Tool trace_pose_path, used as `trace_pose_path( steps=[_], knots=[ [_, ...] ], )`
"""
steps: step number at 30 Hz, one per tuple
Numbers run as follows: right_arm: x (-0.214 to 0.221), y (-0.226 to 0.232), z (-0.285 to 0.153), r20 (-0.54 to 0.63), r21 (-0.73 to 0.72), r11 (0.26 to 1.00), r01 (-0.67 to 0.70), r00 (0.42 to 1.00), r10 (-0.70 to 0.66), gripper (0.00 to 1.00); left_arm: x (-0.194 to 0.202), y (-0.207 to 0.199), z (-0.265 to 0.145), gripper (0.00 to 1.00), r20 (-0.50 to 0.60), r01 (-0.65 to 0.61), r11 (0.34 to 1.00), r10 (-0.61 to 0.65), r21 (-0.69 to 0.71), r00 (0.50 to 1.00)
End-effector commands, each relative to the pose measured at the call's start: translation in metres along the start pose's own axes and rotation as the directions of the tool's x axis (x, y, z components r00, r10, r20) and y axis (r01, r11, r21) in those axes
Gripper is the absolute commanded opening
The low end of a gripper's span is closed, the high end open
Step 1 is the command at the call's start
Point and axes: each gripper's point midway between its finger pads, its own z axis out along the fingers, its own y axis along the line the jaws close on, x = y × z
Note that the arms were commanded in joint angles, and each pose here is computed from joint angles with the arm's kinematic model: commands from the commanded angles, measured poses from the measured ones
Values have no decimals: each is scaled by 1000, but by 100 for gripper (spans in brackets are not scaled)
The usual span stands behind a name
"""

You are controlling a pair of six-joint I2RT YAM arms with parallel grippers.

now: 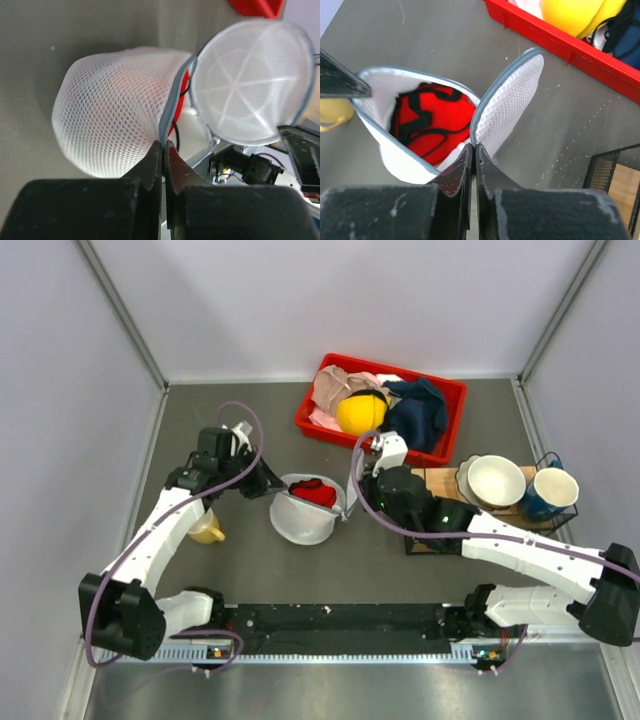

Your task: Unzip the laundry bag and remove the bra

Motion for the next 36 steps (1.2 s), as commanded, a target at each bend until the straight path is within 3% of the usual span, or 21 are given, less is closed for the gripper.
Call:
trace_pose_path(
  steps=[1,3,4,5,8,12,19,23,30,36],
  knots=[
    [-16,-14,-9,51,62,997,-50,998,47,0,-46,-40,-39,0,213,-121,992,113,24,970],
    [-17,-18,-9,45,89,995,-40,998,36,5,-51,-44,-45,0,237,-135,991,127,20,963],
    [-17,-21,-9,47,103,994,-35,998,30,15,-52,-47,-47,0,242,-144,989,134,25,961],
    [-18,-22,-9,48,107,994,-31,999,26,35,-50,-48,-45,0,227,-150,988,138,36,964],
    [-31,-20,-13,76,101,994,-28,997,21,54,-43,-46,-38,0,182,-152,987,139,58,973],
    [-60,-6,-19,125,50,999,-19,992,13,56,-29,-39,-27,0,113,-145,986,135,80,984],
    [-62,41,4,56,-102,995,12,998,-7,55,-14,-37,-24,0,91,-190,972,178,136,980],
    [-44,62,29,-40,-178,984,0,999,-8,55,-11,-42,-35,0,146,-266,950,243,163,959],
    [10,85,59,-234,-280,956,-86,972,19,55,25,-16,-13,0,91,-286,927,272,241,958],
    [42,99,77,-312,-318,935,-156,949,52,58,23,-16,-15,0,110,-327,916,309,234,945]
  ],
)
